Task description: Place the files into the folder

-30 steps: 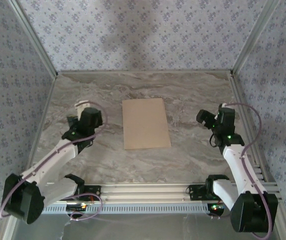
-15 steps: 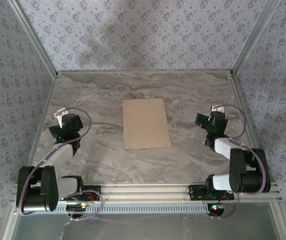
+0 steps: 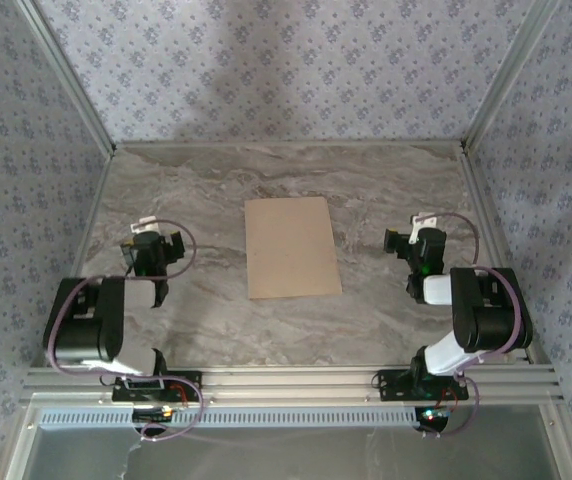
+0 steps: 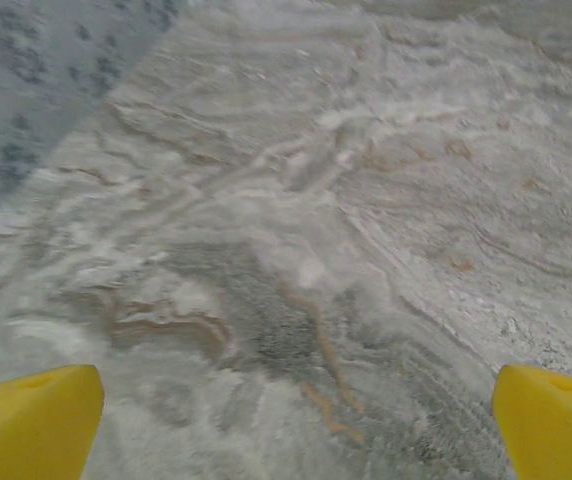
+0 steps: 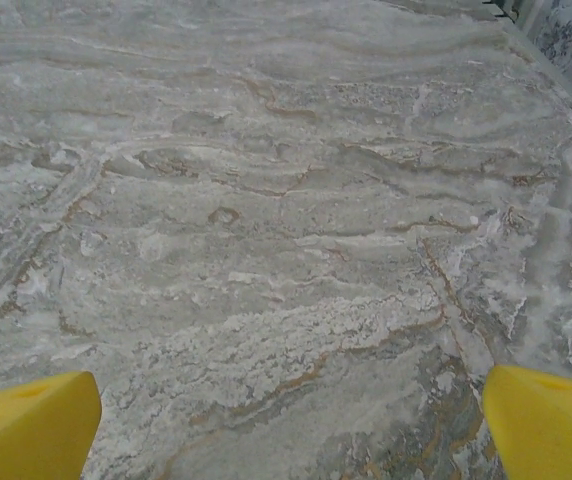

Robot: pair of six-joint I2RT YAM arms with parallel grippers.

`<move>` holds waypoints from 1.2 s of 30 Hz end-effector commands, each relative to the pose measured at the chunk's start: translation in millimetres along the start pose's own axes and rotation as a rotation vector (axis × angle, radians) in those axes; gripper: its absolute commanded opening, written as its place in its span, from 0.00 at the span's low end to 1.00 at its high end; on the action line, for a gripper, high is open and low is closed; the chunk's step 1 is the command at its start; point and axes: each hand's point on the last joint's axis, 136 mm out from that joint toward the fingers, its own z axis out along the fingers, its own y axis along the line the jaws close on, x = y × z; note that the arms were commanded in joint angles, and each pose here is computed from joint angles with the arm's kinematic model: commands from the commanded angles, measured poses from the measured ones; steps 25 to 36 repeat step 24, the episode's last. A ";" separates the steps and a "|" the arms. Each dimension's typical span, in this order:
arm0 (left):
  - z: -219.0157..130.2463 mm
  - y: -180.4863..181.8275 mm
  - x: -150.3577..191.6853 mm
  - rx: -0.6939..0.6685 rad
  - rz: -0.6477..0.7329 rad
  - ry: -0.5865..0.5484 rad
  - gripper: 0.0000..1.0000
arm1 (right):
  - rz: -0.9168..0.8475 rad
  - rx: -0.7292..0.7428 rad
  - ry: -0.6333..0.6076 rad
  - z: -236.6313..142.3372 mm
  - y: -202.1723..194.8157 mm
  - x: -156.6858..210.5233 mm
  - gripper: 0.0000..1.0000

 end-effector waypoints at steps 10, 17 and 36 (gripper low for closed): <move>3.6 -12.4 -31.5 0.062 -0.003 -0.107 1.00 | -0.017 -0.009 -0.054 0.1 0.6 -15.6 1.00; 3.7 -12.5 -30.8 0.062 -0.002 -0.103 1.00 | -0.017 -0.009 -0.053 0.4 0.7 -15.4 1.00; 3.8 -12.3 -31.3 0.062 -0.003 -0.104 1.00 | -0.020 0.002 -0.058 -0.6 -0.2 -15.6 1.00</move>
